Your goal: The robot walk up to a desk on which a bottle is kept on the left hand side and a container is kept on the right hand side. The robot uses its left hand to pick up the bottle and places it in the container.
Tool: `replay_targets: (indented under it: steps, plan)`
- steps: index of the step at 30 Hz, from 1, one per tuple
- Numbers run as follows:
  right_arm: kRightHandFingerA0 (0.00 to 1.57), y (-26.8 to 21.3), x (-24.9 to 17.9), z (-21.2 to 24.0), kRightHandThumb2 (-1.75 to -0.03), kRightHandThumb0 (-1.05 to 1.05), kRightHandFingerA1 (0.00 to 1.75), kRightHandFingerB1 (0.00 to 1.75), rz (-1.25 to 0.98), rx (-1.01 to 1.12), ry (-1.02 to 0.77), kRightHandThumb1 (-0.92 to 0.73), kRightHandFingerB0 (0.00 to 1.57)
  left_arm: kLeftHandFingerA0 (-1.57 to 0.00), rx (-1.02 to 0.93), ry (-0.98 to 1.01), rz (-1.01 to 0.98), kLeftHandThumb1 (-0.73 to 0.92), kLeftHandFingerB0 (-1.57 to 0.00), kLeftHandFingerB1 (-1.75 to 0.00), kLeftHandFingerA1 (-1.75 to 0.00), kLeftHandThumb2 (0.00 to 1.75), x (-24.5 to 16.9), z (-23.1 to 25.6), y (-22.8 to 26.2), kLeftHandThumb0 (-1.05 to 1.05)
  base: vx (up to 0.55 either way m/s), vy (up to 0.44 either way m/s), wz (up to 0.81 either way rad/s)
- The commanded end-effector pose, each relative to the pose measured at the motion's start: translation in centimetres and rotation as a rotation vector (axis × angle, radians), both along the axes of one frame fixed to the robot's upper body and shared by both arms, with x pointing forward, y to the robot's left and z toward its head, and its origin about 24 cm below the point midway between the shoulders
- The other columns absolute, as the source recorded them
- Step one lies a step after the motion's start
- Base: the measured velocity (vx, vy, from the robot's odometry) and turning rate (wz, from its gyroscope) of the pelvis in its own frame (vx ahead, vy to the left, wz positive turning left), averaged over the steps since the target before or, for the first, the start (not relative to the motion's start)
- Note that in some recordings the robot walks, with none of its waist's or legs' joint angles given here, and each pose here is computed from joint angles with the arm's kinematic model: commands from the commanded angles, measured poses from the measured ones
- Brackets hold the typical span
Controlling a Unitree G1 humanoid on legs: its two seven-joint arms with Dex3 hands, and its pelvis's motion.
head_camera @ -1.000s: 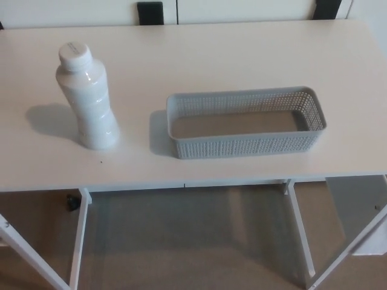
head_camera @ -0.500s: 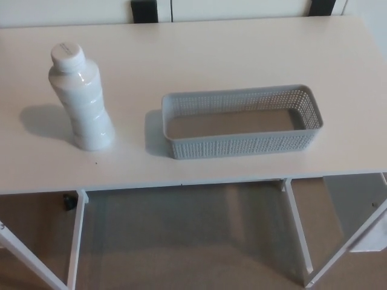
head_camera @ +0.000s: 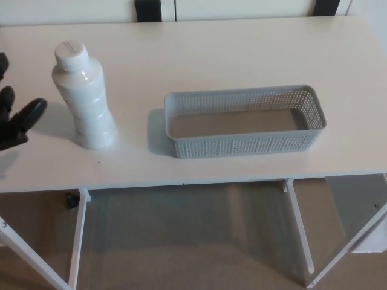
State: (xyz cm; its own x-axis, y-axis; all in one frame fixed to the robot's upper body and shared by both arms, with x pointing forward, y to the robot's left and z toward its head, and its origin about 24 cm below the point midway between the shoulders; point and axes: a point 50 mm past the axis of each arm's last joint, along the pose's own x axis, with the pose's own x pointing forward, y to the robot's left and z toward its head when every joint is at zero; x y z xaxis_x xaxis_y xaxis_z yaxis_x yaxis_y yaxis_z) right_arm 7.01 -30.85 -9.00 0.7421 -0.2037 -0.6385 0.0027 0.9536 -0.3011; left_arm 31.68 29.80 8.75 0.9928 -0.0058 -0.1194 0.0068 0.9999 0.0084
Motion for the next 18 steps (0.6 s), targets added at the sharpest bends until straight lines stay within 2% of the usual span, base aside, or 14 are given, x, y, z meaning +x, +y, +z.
replay_targets:
  steps: [1,18]
  plan:
    - [0.68,-0.2,0.1,0.4,-0.59,-0.45,0.53,0.45,0.022,-0.015,0.013,-0.63,0.57,0.00,-0.009,0.010,-0.003,0.40,0.00,-0.01,-0.02,0.72,0.5,0.0,-0.8,-0.63,0.00,0.000,0.00]
    - [0.68,-0.3,1.4,0.7,-0.59,-0.46,0.54,0.47,0.021,-0.010,-0.007,-0.58,0.58,0.00,-0.039,0.042,-0.072,0.40,0.00,0.00,-0.02,0.72,2.0,-1.0,-3.7,-0.64,0.00,0.000,0.00]
